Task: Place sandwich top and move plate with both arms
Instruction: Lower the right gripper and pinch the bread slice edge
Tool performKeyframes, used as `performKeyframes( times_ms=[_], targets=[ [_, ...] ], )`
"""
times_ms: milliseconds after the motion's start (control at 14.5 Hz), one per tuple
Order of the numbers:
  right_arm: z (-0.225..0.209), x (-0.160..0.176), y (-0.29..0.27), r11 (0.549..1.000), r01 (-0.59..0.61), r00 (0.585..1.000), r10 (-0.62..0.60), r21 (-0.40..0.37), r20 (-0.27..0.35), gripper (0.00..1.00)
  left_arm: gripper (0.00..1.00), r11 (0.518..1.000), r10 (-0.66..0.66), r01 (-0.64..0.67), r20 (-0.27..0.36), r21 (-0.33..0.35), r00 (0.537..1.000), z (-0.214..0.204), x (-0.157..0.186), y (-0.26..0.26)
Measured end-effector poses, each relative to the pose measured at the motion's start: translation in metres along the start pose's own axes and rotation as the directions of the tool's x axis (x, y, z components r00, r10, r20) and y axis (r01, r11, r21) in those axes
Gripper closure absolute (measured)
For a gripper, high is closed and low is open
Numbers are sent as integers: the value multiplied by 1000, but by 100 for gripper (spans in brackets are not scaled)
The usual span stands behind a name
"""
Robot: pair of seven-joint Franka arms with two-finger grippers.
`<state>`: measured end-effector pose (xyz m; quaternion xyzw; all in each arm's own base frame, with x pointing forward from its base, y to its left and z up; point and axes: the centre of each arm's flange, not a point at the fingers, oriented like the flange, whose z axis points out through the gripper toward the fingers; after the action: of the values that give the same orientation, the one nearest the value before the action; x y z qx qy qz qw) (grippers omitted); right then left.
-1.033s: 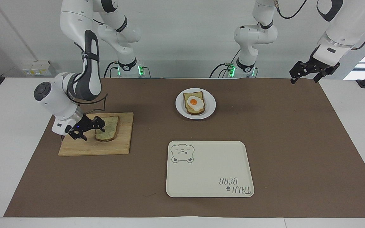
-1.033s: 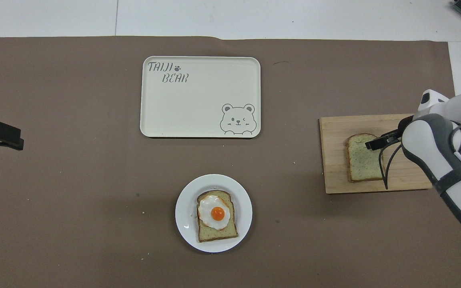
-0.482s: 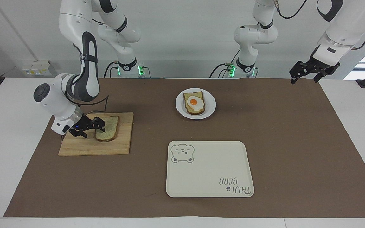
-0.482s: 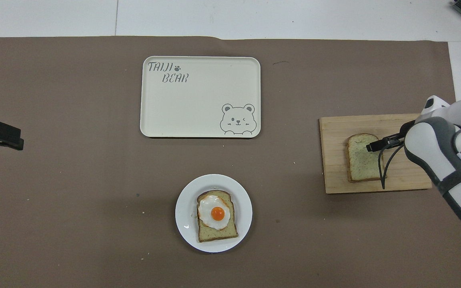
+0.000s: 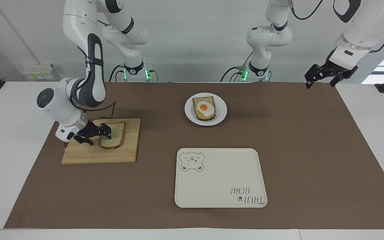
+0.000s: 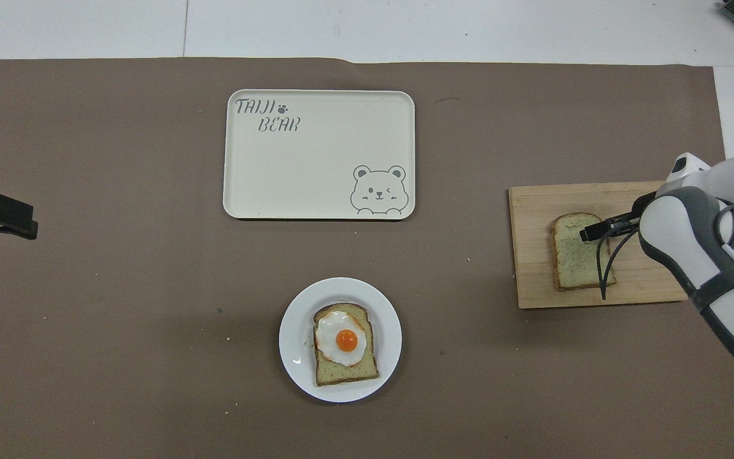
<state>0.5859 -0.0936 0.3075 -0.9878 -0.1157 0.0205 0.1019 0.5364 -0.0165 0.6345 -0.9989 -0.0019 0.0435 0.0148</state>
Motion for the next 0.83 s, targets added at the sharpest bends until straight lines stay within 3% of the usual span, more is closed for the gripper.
performKeyframes(
  times_ms=[69,344,482,620,827],
  targets=[
    [0,0,-1,1000,1,1000,-1,0,0,16,0,1000,0,0,0,0,1000,0,0,0],
    [1,4,-10,1000,-18,1000,18,0,2,62,0,1000,0,0,0,0,1000,0,0,0],
    [0,4,-10,1000,-22,1000,22,-1,0,67,0,1000,0,0,0,0,1000,0,0,0],
    [-3,4,-10,999,-35,999,35,-2,-4,86,0,1000,0,0,0,0,1000,0,0,0],
    [-4,4,-11,999,-45,999,45,-2,-5,88,0,1000,0,0,0,0,1000,0,0,0]
  ],
)
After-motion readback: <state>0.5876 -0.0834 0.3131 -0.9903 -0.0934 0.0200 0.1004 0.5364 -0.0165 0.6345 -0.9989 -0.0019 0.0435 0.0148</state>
